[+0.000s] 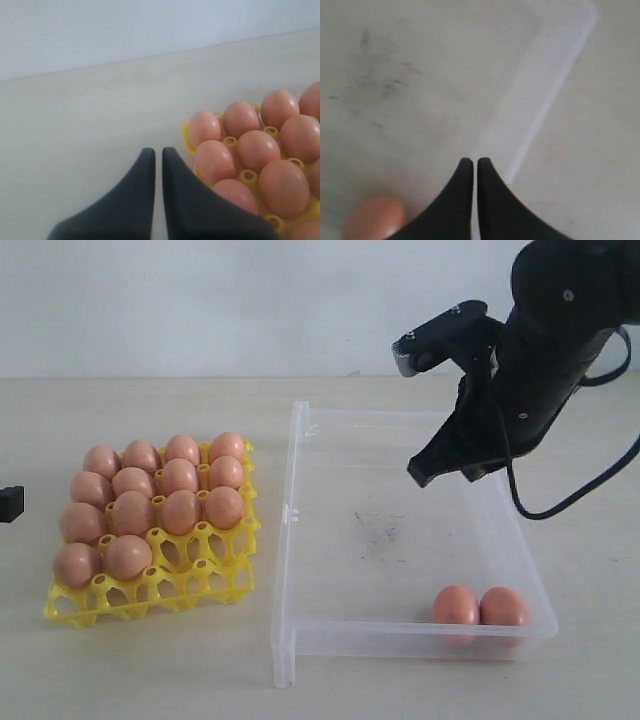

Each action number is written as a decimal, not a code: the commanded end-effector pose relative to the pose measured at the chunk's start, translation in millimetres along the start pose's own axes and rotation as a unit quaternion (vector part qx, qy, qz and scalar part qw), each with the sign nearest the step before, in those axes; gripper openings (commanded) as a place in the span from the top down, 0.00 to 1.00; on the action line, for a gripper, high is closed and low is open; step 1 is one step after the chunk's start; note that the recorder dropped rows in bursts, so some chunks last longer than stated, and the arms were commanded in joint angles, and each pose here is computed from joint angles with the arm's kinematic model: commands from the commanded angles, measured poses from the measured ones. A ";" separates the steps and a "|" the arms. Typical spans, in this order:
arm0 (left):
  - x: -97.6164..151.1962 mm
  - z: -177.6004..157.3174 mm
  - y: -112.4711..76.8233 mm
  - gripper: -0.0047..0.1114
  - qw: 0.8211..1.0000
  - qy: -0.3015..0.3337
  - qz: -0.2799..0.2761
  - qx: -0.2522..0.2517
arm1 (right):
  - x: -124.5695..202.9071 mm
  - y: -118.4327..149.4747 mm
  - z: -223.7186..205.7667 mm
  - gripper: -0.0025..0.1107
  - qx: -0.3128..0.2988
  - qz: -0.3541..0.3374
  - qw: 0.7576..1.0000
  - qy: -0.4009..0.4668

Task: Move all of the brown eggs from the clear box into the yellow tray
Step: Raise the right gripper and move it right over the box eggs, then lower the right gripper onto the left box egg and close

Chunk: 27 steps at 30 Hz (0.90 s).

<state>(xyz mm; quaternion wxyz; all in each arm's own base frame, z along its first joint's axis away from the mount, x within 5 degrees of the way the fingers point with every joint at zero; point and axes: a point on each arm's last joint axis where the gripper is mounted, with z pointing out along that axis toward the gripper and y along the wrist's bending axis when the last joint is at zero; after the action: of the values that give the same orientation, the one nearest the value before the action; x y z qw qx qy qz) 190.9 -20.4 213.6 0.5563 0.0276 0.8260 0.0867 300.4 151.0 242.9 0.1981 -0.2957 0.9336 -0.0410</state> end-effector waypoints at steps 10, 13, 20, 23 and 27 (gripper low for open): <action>0.5 -1.3 0.6 0.93 1.000 -0.001 -0.012 0.000 | 25.1 27.3 27.4 0.53 -0.127 0.091 0.970 0.185; 0.5 -1.3 0.6 0.93 1.000 -0.001 -0.012 0.000 | 24.4 30.7 36.4 0.53 -0.135 0.108 0.966 0.190; 0.3 -1.3 0.9 0.93 1.000 -0.002 -0.013 -0.001 | 33.0 34.0 53.5 0.53 -0.130 0.116 0.971 0.164; 0.2 -1.3 0.8 0.93 1.000 -0.003 -0.013 -0.001 | 37.4 35.1 58.8 0.53 -0.128 0.119 0.972 0.155; 0.2 -1.3 0.8 0.93 1.000 -0.003 -0.016 -0.001 | 35.9 35.2 62.8 0.53 -0.125 0.125 0.975 0.135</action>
<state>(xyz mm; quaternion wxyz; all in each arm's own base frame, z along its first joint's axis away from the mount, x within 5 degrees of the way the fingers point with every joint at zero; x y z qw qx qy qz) 190.9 -20.4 213.6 0.5572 0.0195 0.8262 0.0813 276.4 162.2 167.8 0.0185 -0.1958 0.9788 0.0578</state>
